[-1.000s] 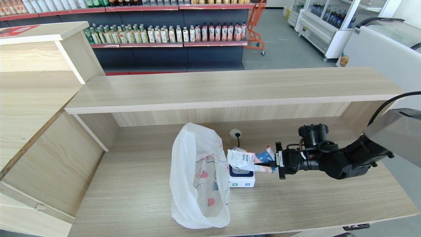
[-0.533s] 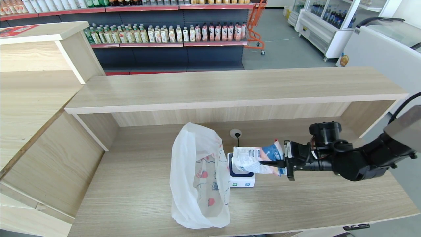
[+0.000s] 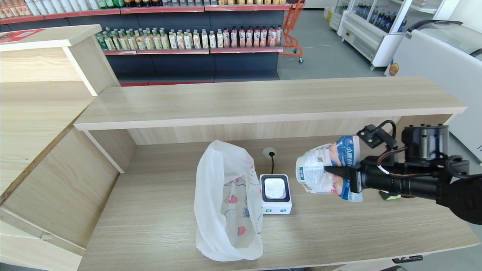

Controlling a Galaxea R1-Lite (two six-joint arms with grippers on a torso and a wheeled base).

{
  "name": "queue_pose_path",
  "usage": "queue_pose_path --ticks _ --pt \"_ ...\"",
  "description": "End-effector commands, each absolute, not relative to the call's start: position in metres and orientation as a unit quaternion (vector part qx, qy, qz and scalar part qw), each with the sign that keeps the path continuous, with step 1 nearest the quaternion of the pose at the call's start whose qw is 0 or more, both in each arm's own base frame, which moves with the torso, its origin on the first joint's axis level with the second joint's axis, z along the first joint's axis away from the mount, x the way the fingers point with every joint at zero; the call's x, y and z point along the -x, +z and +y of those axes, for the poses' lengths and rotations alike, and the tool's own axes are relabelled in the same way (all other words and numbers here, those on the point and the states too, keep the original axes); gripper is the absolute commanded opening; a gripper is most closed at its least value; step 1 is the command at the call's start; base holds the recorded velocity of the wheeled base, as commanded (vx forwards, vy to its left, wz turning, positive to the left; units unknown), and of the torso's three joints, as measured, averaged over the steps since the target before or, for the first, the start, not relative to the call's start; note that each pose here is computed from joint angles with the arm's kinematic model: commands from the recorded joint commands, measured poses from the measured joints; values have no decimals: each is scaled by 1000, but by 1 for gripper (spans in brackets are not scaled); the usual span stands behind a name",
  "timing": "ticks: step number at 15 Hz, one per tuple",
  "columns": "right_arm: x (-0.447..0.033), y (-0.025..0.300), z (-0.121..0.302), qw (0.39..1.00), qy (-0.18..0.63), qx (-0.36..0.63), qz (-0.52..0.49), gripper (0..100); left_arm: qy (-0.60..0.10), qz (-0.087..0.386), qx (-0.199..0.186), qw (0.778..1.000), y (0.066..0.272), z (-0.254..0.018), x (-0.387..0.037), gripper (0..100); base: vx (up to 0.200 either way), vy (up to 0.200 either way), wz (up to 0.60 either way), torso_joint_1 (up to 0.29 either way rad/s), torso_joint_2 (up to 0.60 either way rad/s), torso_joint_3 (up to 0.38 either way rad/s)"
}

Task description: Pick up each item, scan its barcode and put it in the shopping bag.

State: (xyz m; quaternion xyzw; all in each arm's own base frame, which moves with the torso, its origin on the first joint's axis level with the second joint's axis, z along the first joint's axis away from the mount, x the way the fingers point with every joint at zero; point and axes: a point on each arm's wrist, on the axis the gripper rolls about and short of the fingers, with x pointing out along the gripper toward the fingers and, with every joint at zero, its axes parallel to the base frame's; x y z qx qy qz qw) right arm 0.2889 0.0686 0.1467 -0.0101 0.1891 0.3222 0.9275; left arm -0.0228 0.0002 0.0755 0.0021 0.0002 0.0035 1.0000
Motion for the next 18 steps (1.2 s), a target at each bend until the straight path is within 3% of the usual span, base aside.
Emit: queue_pose_path --ticks 1,5,12,16,17,18 --pt "-299 140 98 920 331 -10 208 0 4 0 -2 1000 75 0 23 100 0 0 0 0 0 0" --pt "-315 127 158 896 363 -78 244 0 3 0 -2 1000 75 0 23 100 0 0 0 0 0 0" --pt "-324 88 227 860 427 -52 274 0 4 0 -2 1000 75 0 23 100 0 0 0 0 0 0" --pt "-327 61 240 848 453 -2 277 0 4 0 -2 1000 75 0 23 100 0 0 0 0 0 0" --pt "-331 61 251 846 461 -2 267 100 4 1 -2 1000 76 0 23 100 0 0 0 0 0 0" --pt "-332 66 259 847 466 -12 256 100 4 0 -2 1000 75 0 23 100 0 0 0 0 0 0"
